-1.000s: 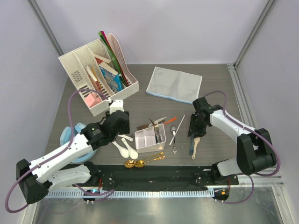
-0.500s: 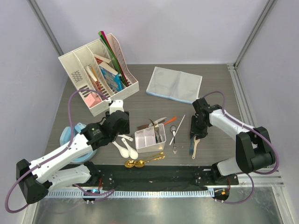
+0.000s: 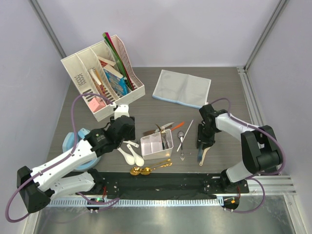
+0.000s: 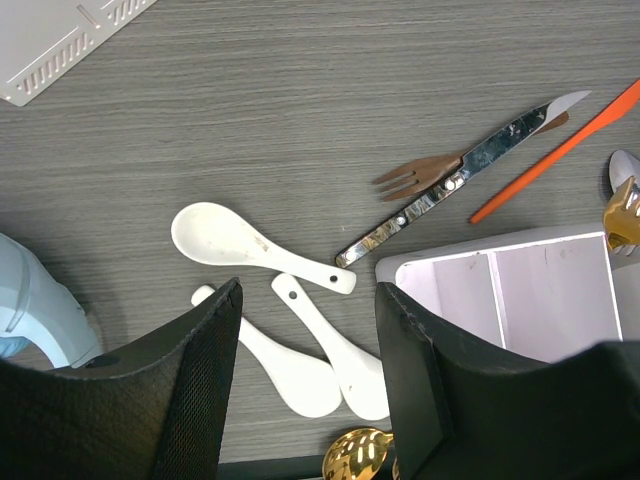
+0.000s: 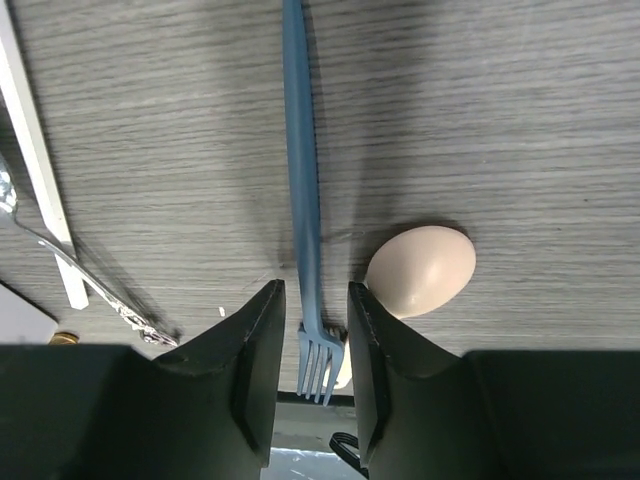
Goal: Sort the eating utensils into containers
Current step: Move the fork to the center of the board, then pick up the fork at the center of the board, then place the fork in the storage box, then pick up the fork at the center of the board.
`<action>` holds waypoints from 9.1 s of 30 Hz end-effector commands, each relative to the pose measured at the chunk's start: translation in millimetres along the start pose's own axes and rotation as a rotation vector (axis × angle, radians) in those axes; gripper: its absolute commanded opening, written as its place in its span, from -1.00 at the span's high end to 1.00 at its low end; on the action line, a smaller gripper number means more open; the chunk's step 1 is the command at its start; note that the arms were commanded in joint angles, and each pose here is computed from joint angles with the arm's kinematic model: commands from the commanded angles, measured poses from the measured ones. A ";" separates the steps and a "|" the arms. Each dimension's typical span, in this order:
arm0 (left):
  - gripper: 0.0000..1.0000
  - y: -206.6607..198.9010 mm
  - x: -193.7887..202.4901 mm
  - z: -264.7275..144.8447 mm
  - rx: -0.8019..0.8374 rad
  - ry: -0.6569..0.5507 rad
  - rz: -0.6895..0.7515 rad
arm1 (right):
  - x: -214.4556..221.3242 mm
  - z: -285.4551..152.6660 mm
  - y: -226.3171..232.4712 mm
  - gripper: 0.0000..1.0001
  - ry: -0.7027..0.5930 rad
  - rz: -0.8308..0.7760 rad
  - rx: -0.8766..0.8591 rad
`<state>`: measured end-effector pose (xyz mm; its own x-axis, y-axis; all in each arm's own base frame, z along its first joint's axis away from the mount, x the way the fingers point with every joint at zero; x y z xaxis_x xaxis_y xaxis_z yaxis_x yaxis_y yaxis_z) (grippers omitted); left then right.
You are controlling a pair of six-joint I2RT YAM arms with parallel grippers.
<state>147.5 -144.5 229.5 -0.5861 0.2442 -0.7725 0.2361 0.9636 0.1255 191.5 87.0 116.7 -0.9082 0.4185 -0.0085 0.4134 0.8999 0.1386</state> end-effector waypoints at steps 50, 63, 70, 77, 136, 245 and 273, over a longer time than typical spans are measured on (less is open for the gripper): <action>-0.11 3.0 -21.9 -12.5 0.000 -0.004 0.047 | -135.9 46.2 -6.3 0.86 -0.250 1.600 -0.395; -0.08 -5.2 -28.0 -11.3 0.045 -0.008 -0.010 | -142.3 33.0 -5.9 -0.33 -0.373 1.468 -0.358; -0.07 -8.6 -23.1 -6.1 0.055 0.017 0.011 | -127.7 -25.3 -10.3 -0.38 -0.509 0.987 -0.266; -0.08 -9.5 -17.5 -1.9 0.068 0.015 0.031 | -148.3 -79.7 -9.6 -0.34 -0.586 0.323 -0.124; -0.06 -28.9 -29.5 10.5 0.134 0.125 0.118 | -195.1 9.4 38.0 -0.21 -0.220 -0.690 -0.142; -0.17 -16.8 14.3 53.6 -0.018 0.263 -0.029 | 66.0 -135.6 112.7 0.15 -0.720 -0.671 -0.958; -0.12 -7.6 46.3 81.9 -0.403 0.202 -0.539 | 52.3 -182.7 61.9 -0.02 -1.101 -0.583 -0.802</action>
<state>172.1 -151.9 129.1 -0.7463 -0.2598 -0.6129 -0.3442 0.9387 0.0212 157.1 148.6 296.3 -0.3376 0.2173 -0.9159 -0.4800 0.7972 0.3661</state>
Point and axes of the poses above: each gripper's point midway between its finger pads, its own z axis out along the fingers, its own y axis along the line the jaws close on, x = y × z, the point moved 10 cm from there along -z, back along the fingers, and after that the axes turned 15 degrees about z, right-handed, at the moved point
